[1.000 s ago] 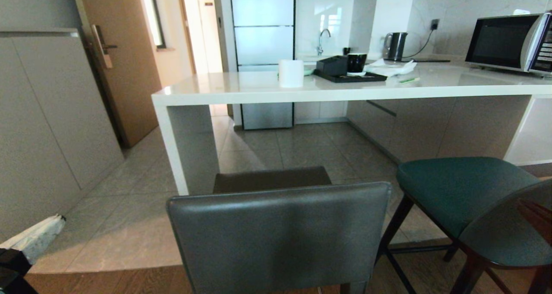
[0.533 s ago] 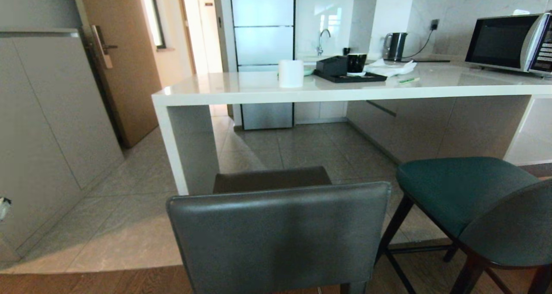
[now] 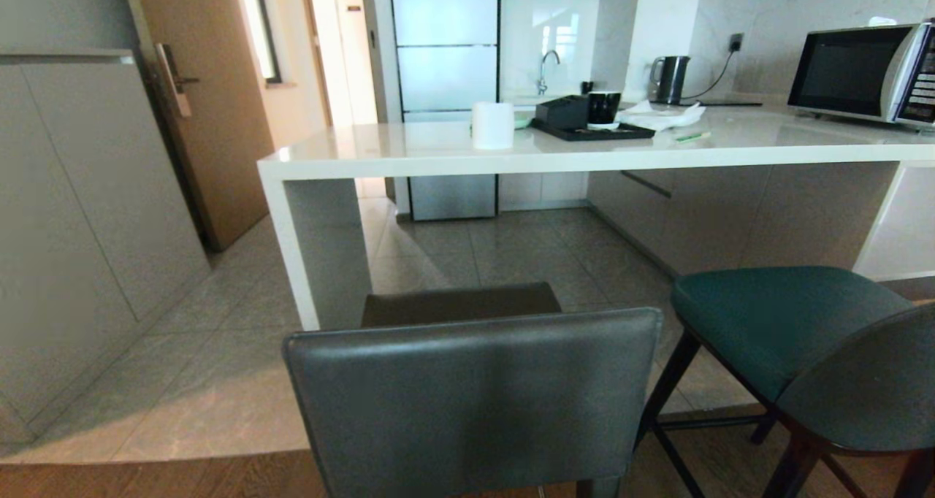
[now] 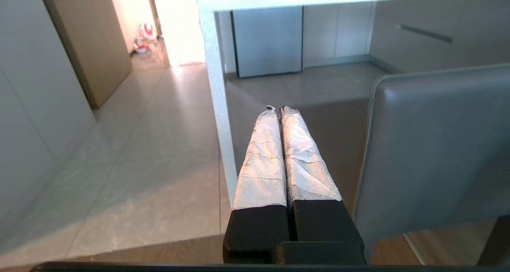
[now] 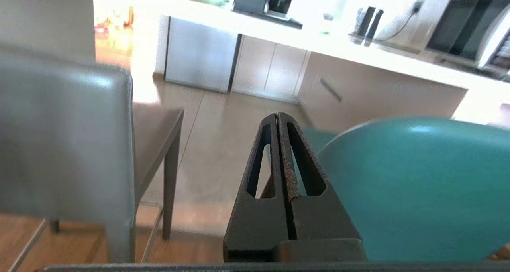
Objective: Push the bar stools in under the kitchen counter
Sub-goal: Push the blue chair back under the dining table
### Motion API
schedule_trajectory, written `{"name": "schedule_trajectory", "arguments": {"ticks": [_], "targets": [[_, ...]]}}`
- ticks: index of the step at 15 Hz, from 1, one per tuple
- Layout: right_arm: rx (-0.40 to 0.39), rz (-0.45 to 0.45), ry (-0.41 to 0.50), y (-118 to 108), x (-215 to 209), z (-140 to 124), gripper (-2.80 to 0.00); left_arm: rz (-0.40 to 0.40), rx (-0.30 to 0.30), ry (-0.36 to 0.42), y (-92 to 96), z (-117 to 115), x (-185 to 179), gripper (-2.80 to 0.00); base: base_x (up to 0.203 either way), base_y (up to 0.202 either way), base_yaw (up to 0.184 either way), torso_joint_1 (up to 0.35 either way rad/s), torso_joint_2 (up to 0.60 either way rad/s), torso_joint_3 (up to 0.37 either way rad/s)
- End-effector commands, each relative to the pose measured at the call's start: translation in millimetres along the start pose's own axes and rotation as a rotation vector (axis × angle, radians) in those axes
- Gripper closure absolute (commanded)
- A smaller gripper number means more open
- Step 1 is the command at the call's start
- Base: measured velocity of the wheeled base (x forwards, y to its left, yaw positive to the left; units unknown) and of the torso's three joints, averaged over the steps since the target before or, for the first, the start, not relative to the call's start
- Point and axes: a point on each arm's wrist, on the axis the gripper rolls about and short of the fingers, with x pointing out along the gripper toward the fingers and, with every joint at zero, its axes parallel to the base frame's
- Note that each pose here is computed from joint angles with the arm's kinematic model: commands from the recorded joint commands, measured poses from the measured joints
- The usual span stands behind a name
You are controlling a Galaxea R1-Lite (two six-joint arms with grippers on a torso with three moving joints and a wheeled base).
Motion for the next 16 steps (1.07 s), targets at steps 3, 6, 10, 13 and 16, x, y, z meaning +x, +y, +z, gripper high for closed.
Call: {"name": "schedule_trajectory", "arguments": {"ticks": [3,6,10,13,16], "targets": [[-0.025,-0.016,0.009,2,-4,8,0.00,0.002,0.047,-0.012,-4.0,-1,-5,0.00,0.000,0.000,0.000,0.000,0.00,0.000],[-0.037,0.028,0.003,6,-5,6,0.00,-0.049,0.062,-0.014,-6.6,-5,-6,0.00,0.000,0.000,0.000,0.000,0.00,0.000],[0.146,0.045,-0.007,7,-12,1,0.00,-0.078,0.034,0.020,-7.6,-30,-19,0.00,0.000,0.000,0.000,0.000,0.00,0.000],[0.194,0.082,0.003,6,-15,-2,0.00,-0.095,0.013,0.078,-9.3,-47,-29,0.00,0.000,0.000,0.000,0.000,0.00,0.000],[0.131,0.132,0.006,15,-25,-27,0.00,-0.104,0.005,0.102,-11.2,-72,-34,0.00,0.000,0.000,0.000,0.000,0.00,0.000]]}}
